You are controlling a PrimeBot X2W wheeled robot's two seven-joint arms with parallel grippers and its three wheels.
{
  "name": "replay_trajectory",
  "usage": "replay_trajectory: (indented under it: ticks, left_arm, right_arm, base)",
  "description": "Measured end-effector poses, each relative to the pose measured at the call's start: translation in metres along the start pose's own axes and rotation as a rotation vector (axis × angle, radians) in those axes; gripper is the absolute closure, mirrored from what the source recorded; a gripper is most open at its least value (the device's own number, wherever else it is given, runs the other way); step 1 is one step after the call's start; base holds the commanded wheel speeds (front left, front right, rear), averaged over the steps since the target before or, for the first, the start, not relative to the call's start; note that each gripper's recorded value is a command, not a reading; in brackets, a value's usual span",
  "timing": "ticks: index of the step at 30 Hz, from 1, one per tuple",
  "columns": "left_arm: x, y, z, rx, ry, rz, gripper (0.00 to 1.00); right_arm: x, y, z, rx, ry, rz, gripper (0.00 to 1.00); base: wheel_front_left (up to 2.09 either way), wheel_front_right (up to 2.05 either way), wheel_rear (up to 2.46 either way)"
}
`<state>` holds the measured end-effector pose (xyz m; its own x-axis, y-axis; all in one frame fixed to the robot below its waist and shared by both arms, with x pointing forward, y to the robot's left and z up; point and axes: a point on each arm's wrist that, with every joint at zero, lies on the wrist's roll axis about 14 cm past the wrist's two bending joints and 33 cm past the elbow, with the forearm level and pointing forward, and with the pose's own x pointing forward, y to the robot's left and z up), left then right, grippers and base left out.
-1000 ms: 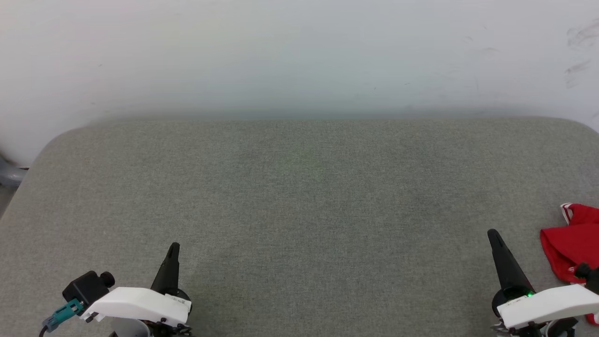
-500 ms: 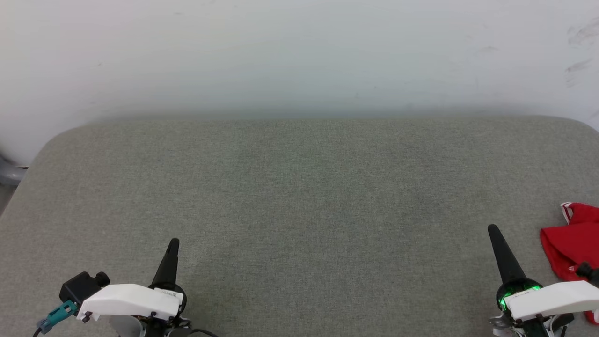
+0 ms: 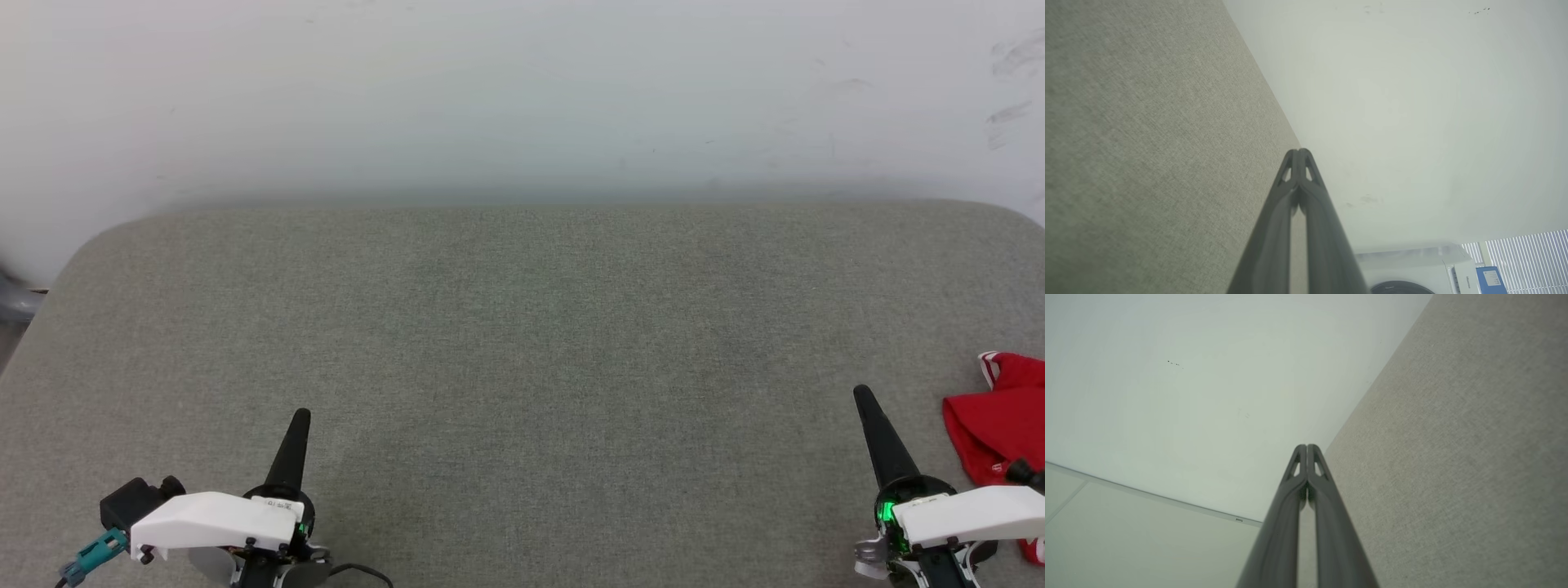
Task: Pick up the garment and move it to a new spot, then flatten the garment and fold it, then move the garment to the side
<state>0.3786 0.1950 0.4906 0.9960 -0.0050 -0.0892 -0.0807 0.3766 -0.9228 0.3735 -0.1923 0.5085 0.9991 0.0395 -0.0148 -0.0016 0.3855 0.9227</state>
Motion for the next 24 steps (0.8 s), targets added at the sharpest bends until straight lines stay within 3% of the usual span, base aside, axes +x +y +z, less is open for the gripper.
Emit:
replay_trajectory:
  ticks: [24]
  left_arm:
    - [0.0044,-0.0059,0.0056,-0.207,-0.01,-0.037,1.0]
  right_arm:
    - [0.0072,-0.004,0.0028,0.213,-0.019,-0.004,1.0]
  base:
    - [0.0,0.0,0.0]
